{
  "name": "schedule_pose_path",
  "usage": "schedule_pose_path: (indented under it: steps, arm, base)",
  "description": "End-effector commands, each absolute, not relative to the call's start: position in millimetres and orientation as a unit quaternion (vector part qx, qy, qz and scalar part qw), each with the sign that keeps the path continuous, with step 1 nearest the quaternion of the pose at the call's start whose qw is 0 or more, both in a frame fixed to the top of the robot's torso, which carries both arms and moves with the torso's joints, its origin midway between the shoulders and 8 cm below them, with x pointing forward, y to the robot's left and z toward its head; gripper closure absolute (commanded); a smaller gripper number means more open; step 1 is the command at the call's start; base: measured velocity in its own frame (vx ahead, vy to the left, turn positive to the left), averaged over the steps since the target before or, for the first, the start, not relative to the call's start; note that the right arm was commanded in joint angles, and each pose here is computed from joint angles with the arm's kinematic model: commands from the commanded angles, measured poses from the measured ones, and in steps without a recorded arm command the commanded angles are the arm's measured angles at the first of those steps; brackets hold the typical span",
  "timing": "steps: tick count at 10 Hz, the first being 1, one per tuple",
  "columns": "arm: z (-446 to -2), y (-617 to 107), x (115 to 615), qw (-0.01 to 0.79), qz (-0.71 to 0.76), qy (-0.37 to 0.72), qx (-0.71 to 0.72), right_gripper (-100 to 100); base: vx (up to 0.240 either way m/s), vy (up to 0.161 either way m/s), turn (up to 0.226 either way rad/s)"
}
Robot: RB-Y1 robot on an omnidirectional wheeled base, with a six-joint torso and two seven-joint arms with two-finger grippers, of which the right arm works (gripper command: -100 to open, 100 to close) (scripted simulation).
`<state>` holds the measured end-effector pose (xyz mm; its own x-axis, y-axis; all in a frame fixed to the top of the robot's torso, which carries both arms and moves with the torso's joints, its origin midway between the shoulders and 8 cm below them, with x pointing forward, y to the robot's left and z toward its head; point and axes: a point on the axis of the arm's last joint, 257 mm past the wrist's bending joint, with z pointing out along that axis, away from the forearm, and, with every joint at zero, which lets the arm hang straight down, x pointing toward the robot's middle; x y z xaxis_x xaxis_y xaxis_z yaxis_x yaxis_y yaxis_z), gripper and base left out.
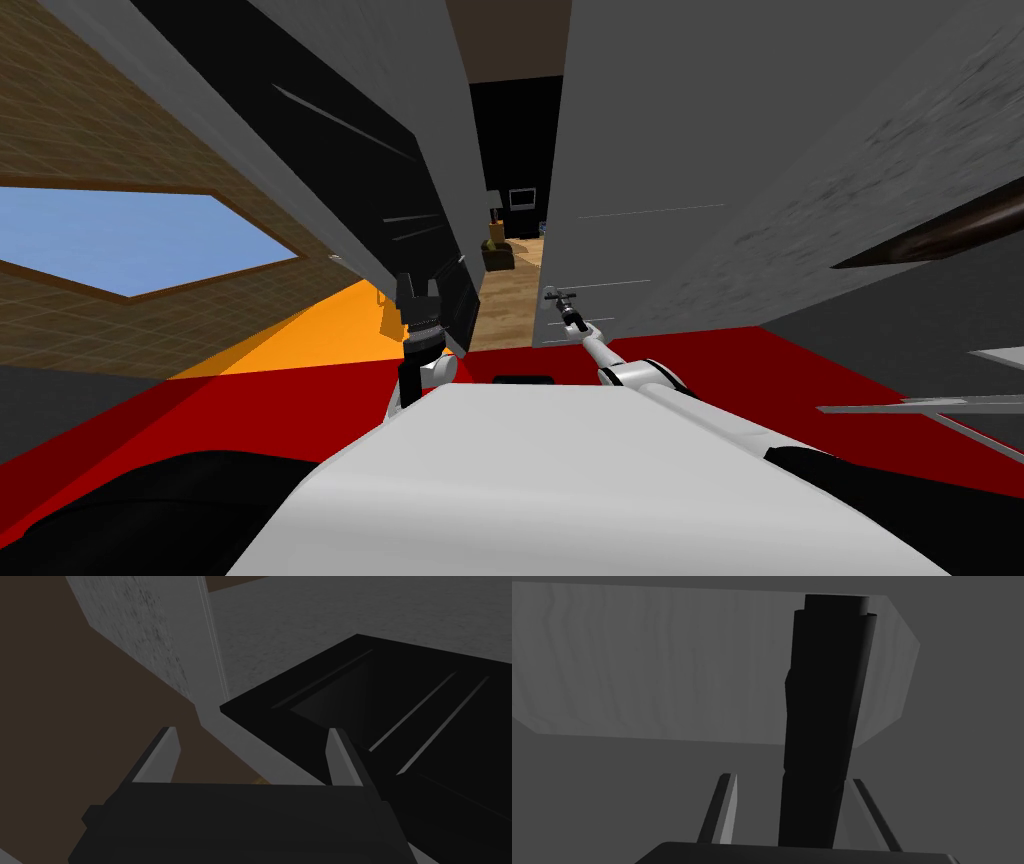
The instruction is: Push the door open
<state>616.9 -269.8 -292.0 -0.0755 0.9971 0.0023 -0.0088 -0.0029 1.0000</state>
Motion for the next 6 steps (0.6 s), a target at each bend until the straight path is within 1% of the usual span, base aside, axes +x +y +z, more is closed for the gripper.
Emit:
schedule_pose_path:
  steps: [1,5,6]
  arm:
    - [-292.3,-269.8,616.7,0.482,0.521,0.516,0.479,100]
    - [-292.3,-269.8,616.7,0.482,0.521,0.516,0.479,100]
    - [-287.4,-279.4,619.0,0.489,0.519,0.51,0.481,100]
  base:
    - [-0.024,-0.002,0.006]
    - [-0.003,-0.001,0.003]
    - [0.114,0.052,-0.034]
